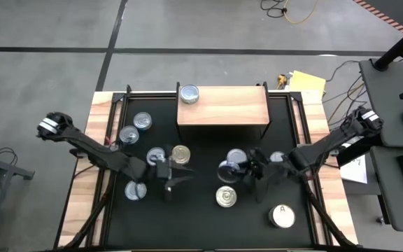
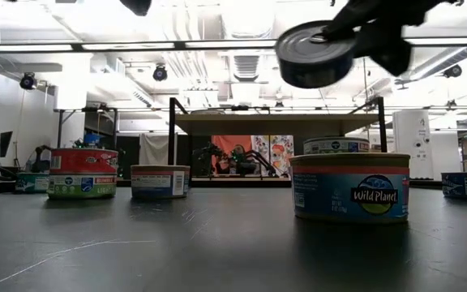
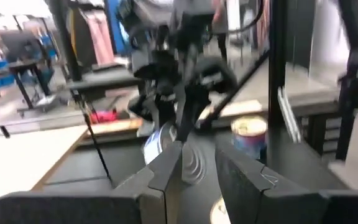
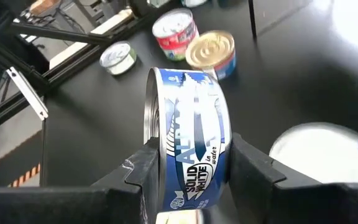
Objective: Stack canned seafood by type on shelf
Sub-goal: Put the blue tuna can on the shelf
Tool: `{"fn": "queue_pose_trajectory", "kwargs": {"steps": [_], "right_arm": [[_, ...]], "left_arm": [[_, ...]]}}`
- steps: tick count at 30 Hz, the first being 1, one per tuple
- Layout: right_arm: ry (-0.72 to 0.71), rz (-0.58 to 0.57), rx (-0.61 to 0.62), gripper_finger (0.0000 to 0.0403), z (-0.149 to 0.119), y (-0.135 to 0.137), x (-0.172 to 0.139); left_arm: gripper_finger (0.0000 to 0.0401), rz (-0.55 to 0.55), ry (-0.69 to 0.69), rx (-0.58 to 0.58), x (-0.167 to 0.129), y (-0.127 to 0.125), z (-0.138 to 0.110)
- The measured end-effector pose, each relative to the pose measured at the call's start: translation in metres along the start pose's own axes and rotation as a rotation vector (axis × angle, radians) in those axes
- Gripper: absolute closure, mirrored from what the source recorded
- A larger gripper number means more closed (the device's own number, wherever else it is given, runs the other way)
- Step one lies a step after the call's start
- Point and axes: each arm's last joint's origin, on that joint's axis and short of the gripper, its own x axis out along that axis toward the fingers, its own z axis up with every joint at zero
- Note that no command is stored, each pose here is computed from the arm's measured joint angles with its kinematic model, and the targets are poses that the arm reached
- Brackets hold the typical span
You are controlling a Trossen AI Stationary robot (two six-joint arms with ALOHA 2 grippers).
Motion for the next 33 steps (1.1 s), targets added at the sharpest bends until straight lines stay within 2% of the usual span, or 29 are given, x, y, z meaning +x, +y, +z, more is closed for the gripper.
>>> {"fn": "queue_pose_trajectory", "kwargs": {"steps": [5, 8, 16, 21, 26, 28, 33], "right_arm": [[0.017, 0.04, -0.037, 0.0265, 0.021, -0.017, 0.013], [-0.006, 0.102, -0.075, 0.0265, 0.026, -0.018, 0.02], [-0.133, 0.257, -0.241, 0.0265, 0.018, -0.003, 0.034], [-0.161, 0.288, -0.322, 0.0265, 0.01, 0.004, 0.04], [-0.166, 0.292, -0.35, 0.0265, 0.009, 0.006, 0.04], [-0.173, 0.293, -0.367, 0.0265, 0.01, 0.006, 0.038], [-0.198, 0.304, -0.422, 0.0265, 0.012, 0.007, 0.037]], "left_arm": [[0.0313, 0.042, -0.06, -0.066, -0.01, 0.013, -0.016], [0.0299, 0.045, -0.061, -0.096, -0.008, 0.014, -0.023], [0.0223, 0.047, 0.004, -0.201, 0.015, 0.005, -0.041], [0.0163, 0.044, 0.01, -0.206, 0.034, -0.004, -0.049], [0.0115, 0.041, 0.027, -0.189, 0.047, -0.009, -0.054], [0.0102, 0.006, 0.013, -0.196, 0.052, -0.012, -0.053], [0.009, 0.002, 0.025, -0.198, 0.059, -0.015, -0.056]]}}
